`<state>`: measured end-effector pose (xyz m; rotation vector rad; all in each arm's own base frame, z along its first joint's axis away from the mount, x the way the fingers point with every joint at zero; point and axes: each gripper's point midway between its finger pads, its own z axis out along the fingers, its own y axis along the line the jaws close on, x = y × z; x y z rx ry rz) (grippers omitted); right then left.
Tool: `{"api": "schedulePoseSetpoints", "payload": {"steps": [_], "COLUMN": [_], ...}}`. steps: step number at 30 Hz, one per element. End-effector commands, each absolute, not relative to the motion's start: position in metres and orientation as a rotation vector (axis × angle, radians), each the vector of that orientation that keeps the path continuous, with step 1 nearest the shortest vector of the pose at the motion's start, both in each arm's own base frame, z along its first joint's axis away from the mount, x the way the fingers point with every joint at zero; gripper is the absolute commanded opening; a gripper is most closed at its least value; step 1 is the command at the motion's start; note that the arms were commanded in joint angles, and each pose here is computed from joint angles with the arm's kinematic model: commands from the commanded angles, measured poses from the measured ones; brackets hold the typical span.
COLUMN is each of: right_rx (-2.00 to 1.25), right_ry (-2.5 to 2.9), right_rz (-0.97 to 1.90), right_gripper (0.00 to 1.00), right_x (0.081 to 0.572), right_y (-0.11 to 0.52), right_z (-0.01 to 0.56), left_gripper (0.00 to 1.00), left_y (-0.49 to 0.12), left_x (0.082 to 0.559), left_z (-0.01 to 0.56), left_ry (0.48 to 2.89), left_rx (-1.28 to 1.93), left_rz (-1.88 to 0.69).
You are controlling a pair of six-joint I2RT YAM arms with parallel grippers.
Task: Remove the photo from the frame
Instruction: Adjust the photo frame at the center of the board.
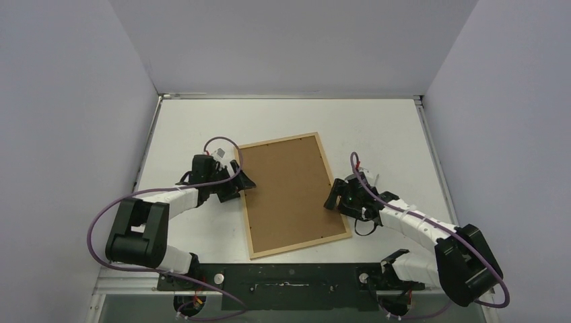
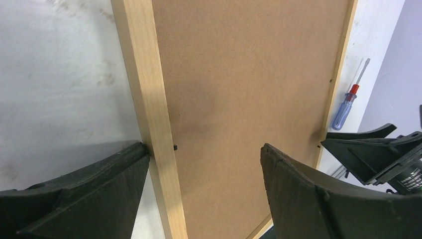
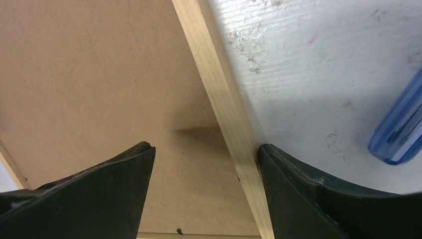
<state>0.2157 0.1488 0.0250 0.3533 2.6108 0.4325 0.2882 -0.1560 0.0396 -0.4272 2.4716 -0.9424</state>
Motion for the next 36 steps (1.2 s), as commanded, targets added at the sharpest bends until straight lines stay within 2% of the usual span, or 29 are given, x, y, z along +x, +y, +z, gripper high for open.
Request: {"api": "schedulePoseSetpoints", "payload": {"steps": [1,10,17,20,26,29,33,36], "right_rx": [0.364,0.511,0.511,0.497,0.447,0.471,0.551,0.545], "right_ry": [2.598,2.545,2.53,2.54,2.45,2.408,2.359,2.364], "right_rz": [0.563,0.562,0.533,0.442,0.291,0.124,-0.167,-0.256], "right_gripper": [0.76,0.75,0.75,0.71,0.76,0.77,0.82,0.86], "right_x": [0.212,0.188,0.18,0.18,0.193,0.198,0.2,0.205], "right_y": [0.162,0.143,0.133,0.123,0.1,0.075,0.036,0.029], "right_z": [0.018,0.02,0.028,0.036,0.081,0.097,0.1,0.097], "left_gripper": [0.81,0.8,0.78,0.79,0.86,0.89,0.97,0.97], "left_y": [-0.179,-0.199,-0.195,-0.19,-0.183,-0.175,-0.166,-0.159], "left_x": [0.295,0.305,0.292,0.29,0.295,0.294,0.294,0.295], "left_z": [0.04,0.039,0.034,0.031,0.049,0.059,0.076,0.096], "left_ry": [2.49,2.493,2.502,2.524,2.472,2.47,2.433,2.343], "left_rx": [-0.356,-0.329,-0.337,-0.338,-0.336,-0.33,-0.355,-0.414], "left_rz": [-0.984,-1.021,-0.948,-0.907,-0.856,-0.802,-0.77,-0.851]}}
